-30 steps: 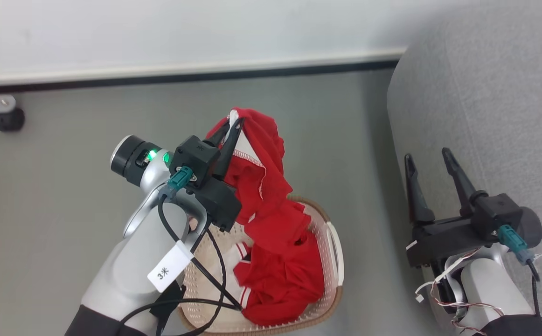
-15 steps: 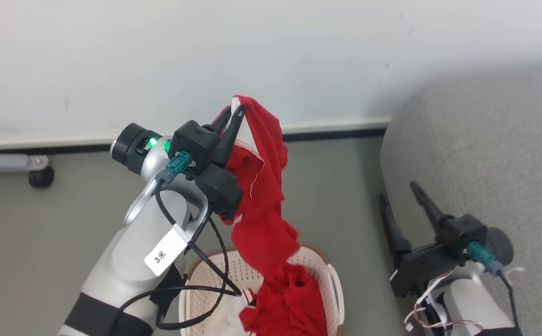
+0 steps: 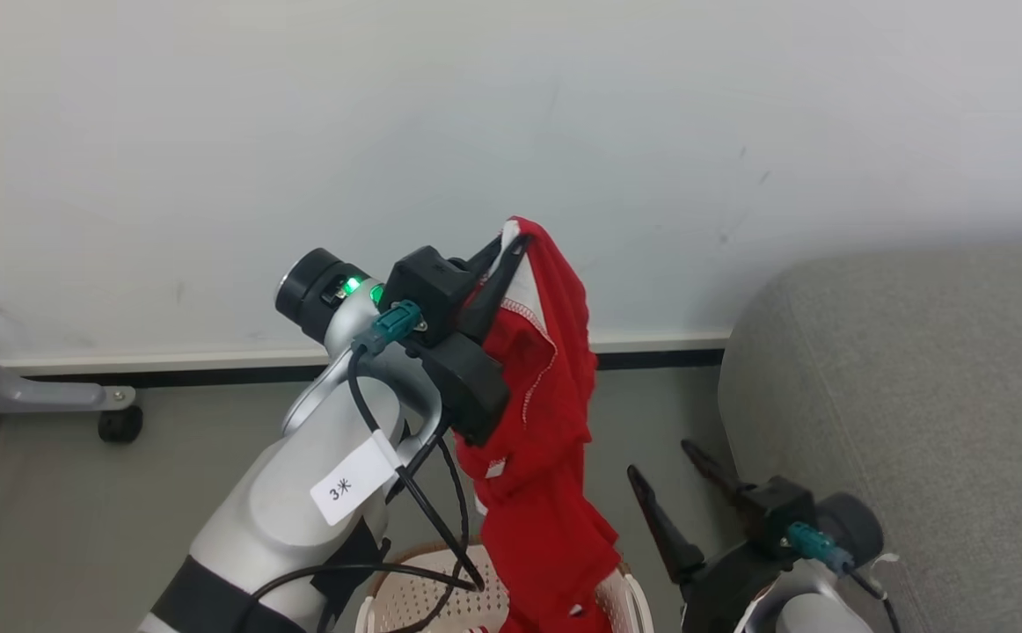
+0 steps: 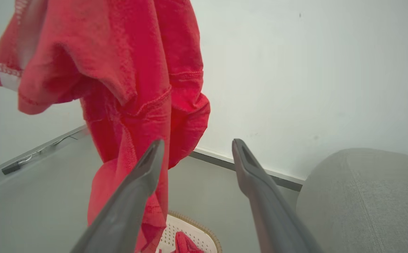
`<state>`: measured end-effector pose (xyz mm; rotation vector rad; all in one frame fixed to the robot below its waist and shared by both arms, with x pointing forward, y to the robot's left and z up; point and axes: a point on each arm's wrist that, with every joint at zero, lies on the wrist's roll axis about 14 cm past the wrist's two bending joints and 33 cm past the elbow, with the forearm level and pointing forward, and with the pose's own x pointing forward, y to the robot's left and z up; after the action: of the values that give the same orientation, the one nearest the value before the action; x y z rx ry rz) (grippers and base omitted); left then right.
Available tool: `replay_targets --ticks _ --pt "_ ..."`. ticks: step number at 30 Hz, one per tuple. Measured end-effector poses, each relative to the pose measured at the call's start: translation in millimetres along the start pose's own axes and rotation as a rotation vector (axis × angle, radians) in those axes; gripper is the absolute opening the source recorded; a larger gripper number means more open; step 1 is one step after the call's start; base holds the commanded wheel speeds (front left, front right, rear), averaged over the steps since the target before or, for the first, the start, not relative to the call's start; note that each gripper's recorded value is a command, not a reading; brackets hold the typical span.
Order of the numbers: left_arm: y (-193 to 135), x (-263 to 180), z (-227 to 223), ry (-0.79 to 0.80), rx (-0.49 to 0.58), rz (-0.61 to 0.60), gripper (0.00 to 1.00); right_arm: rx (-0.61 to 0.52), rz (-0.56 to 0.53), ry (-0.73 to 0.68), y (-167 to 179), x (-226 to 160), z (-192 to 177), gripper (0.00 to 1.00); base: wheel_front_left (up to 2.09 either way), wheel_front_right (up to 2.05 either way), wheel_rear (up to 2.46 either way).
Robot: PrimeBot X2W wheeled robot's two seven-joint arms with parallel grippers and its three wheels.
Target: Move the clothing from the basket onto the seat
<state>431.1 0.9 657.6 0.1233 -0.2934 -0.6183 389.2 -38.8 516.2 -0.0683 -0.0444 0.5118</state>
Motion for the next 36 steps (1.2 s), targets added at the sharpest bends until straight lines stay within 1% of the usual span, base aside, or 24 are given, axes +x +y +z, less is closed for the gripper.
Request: replay_targets --ticks 4,7,9,15,18,22,26,27,28,29,30,31,36 --pt "-10.5 -4.2 13.4 -0.013 0.012 -0.025 0.0 -0.025 0.053 0.022 16.7 -2.3 -4.1 1.0 0.0 0.0 0.0" --pt "-15.4 -6.3 19.3 -0.021 0.009 -0.037 0.0 -0.04 0.072 0.032 22.2 -1.6 -5.4 1.0 0.0 0.0 0.0" --pt "-20.7 -8.9 26.3 -0.032 0.002 -0.049 0.0 -0.069 0.103 0.033 29.0 2.9 -2.2 1.0 0.0 0.0 0.0" --pt "-33.2 -11.0 34.3 -0.04 -0.002 -0.08 0.0 -0.124 0.151 0.033 37.2 14.4 5.2 1.0 0.0 0.0 0.0" --pt "-34.3 -11.6 36.8 -0.041 -0.021 -0.079 0.0 -0.145 0.19 0.024 46.4 20.7 11.3 1.0 0.0 0.0 0.0" --pt "-40.0 -12.9 38.2 -0.039 -0.028 -0.092 0.0 -0.15 0.237 0.009 58.7 28.8 19.3 1.0 0.0 0.0 0.0" --pt "-36.0 -14.5 35.9 -0.028 -0.034 -0.078 0.0 -0.147 0.261 -0.007 64.0 38.3 28.5 1.0 0.0 0.0 0.0" --pt "-33.9 -14.8 34.7 -0.025 -0.036 -0.071 0.0 -0.145 0.266 -0.011 64.9 40.8 31.0 0.95 0.0 0.0 0.0" --pt "-32.4 -15.0 33.3 -0.021 -0.037 -0.067 0.0 -0.146 0.271 -0.015 65.7 42.9 33.1 0.76 0.0 0.0 0.0" --pt "-31.0 -15.1 31.6 -0.013 -0.04 -0.062 0.0 -0.148 0.276 -0.017 66.8 44.4 34.5 0.39 0.0 0.0 0.0" --pt "-29.0 -15.2 30.6 -0.01 -0.044 -0.053 0.0 -0.148 0.282 -0.016 68.4 45.3 34.6 0.23 0.0 0.0 0.0" --pt "-27.4 -15.4 29.6 -0.007 -0.049 -0.048 0.0 -0.15 0.287 -0.013 69.7 45.8 33.7 0.0 0.0 0.0 0.0" --pt "-12.5 -16.1 20.8 0.019 -0.079 0.002 0.0 -0.134 0.296 0.003 71.8 46.2 28.9 0.0 0.0 0.0 0.0"
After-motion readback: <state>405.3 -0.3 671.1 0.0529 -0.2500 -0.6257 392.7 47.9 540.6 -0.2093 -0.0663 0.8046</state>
